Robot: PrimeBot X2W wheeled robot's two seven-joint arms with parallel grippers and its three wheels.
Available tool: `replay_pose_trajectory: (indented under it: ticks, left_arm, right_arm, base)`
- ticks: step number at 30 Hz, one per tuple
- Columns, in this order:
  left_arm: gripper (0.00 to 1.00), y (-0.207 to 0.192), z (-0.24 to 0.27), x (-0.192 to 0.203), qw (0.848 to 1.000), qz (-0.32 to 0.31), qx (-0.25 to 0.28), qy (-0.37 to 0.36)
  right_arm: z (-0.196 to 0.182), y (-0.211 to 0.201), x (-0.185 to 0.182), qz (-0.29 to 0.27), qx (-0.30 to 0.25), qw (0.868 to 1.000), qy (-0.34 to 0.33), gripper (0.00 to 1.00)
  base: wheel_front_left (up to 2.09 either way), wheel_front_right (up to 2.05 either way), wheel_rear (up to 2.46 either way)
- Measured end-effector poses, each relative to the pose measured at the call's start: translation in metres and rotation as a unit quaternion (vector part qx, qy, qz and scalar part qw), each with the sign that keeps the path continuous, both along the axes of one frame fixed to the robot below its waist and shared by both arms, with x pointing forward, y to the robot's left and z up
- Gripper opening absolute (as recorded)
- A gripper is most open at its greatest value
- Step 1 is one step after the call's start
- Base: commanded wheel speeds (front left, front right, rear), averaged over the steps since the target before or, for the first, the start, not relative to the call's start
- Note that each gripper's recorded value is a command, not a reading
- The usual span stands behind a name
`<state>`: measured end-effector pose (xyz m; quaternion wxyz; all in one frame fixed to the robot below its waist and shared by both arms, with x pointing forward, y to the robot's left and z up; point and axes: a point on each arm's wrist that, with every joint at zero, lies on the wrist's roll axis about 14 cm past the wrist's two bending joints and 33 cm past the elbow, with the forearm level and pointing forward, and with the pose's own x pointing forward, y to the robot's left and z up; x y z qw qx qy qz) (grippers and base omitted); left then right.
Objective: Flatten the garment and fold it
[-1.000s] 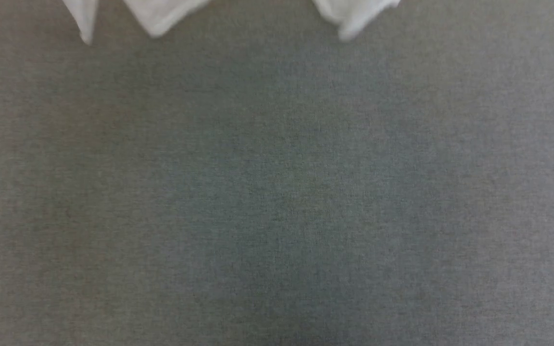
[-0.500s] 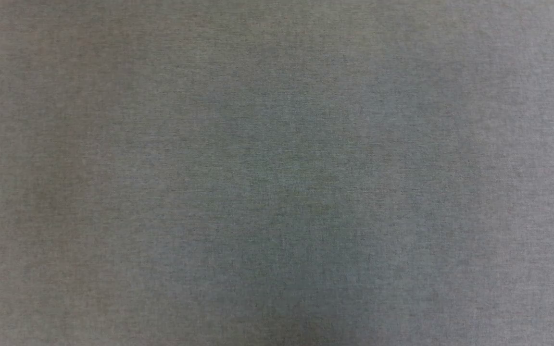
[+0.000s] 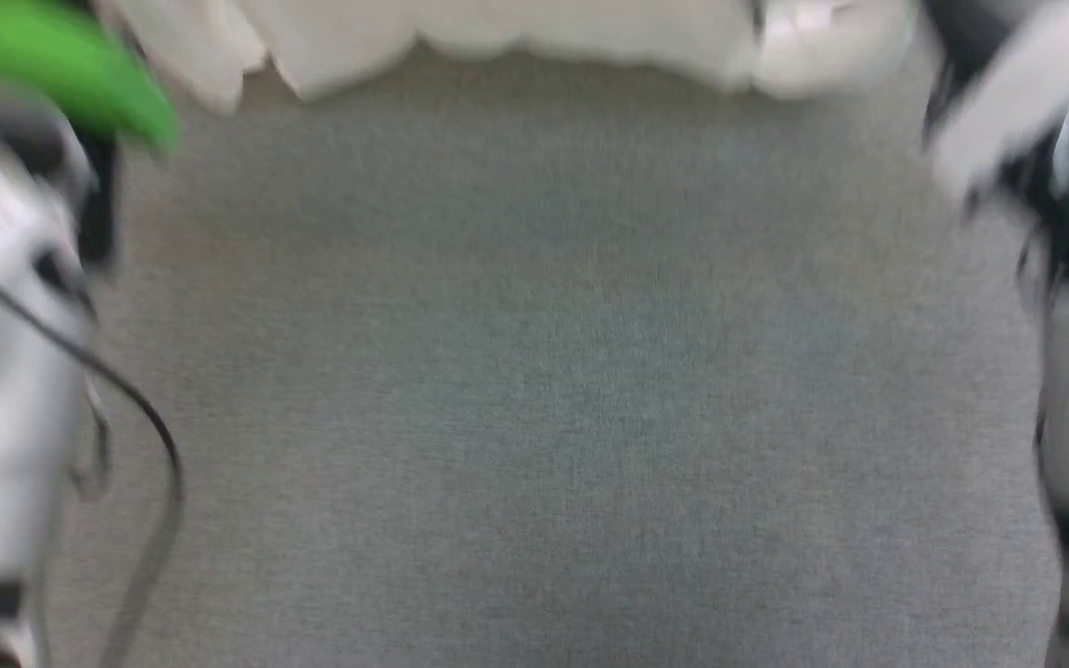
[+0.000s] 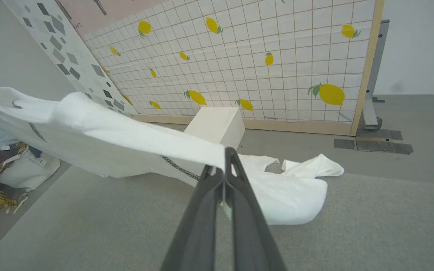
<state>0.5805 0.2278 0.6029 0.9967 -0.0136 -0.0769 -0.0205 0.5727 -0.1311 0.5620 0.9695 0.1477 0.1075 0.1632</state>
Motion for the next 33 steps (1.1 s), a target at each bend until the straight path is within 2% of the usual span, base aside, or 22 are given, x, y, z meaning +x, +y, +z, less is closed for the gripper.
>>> replay_pose_trajectory:
  ticks: [5, 8, 11, 14, 19, 24, 32, 33]
  left_arm:
    - [0.0, -0.002, -0.069, -0.073, 0.994, 0.004, -0.05, 0.096]
    - [0.0, -0.005, -0.108, -0.12, 0.983, 0.016, -0.09, 0.16]
    - [0.0, -0.011, -0.154, -0.171, 0.962, 0.02, -0.115, 0.247]
    - [0.0, -0.015, -0.184, -0.212, 0.94, 0.027, -0.135, 0.312]
    - [0.0, -0.015, -0.213, -0.258, 0.908, 0.038, -0.147, 0.39]
    - [0.0, -0.013, -0.219, -0.279, 0.89, 0.043, -0.142, 0.431]
    - [0.0, -0.023, -0.236, -0.303, 0.849, 0.036, -0.152, 0.505]
    - [0.0, -0.024, -0.236, -0.303, 0.847, 0.035, -0.154, 0.507]
  right_arm:
    - [-0.05, -0.001, -0.073, 0.003, 0.02, 0.997, 0.07, 0.0]
    - [-0.072, -0.005, -0.115, 0.001, 0.018, 0.994, 0.106, 0.0]
    - [-0.089, -0.011, -0.154, -0.011, 0.016, 0.991, 0.132, 0.0]
    - [-0.108, -0.017, -0.186, -0.015, -0.01, 0.987, 0.159, 0.0]
    - [-0.129, -0.019, -0.228, -0.009, -0.04, 0.979, 0.2, 0.0]
    - [-0.15, -0.025, -0.265, 0.017, -0.102, 0.958, 0.268, 0.0]
    - [-0.175, -0.031, -0.301, 0.049, -0.165, 0.912, 0.372, 0.0]
    - [-0.176, -0.031, -0.301, 0.049, -0.167, 0.911, 0.374, 0.0]
  base:
    - [0.0, 0.0, 0.0]
    - [0.0, 0.0, 0.0]
    - [0.0, 0.0, 0.0]
    - [0.0, 0.0, 0.0]
    - [0.0, 0.0, 0.0]
    - [0.0, 0.0, 0.0]
    - [0.0, 0.0, 0.0]
    - [0.0, 0.0, 0.0]
